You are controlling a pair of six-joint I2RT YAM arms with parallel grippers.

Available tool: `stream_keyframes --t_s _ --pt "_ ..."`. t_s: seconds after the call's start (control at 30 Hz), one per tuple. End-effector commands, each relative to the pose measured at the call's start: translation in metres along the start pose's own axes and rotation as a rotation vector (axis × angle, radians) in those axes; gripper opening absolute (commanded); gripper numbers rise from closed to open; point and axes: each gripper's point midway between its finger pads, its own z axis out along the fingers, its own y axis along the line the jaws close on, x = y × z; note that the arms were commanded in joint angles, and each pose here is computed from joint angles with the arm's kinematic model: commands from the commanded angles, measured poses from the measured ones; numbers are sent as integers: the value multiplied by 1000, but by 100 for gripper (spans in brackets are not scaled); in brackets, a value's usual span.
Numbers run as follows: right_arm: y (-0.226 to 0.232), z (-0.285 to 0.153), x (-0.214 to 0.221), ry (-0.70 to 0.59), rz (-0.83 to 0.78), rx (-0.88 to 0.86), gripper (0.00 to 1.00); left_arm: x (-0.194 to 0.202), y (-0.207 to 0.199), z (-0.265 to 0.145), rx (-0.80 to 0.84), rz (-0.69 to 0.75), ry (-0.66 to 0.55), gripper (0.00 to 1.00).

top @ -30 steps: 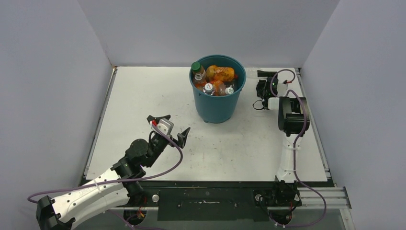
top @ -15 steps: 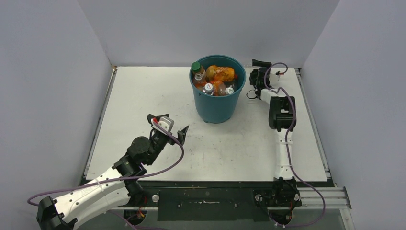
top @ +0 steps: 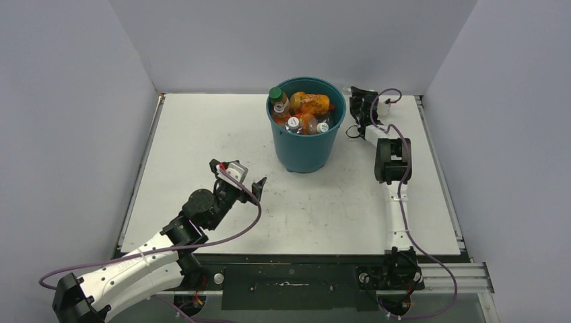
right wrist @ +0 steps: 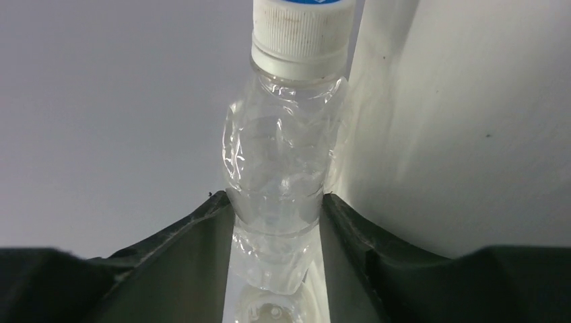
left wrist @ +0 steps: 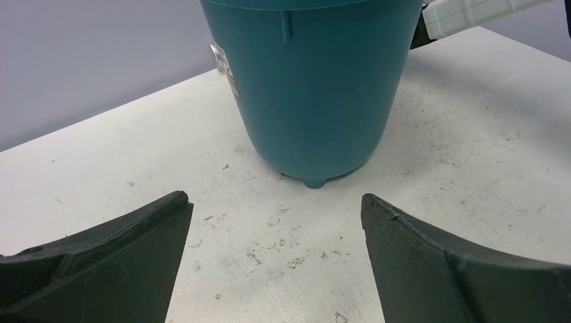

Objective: Put the plastic bottles in the bin
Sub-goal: Pick up the plastic bottle from the corner of the board.

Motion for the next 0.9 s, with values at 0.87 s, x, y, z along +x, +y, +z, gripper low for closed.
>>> stream_keyframes --t_s 0.87 --pt "166 -218 -13 -72 -606 -163 5 -137 53 16 -213 -634 -185 96"
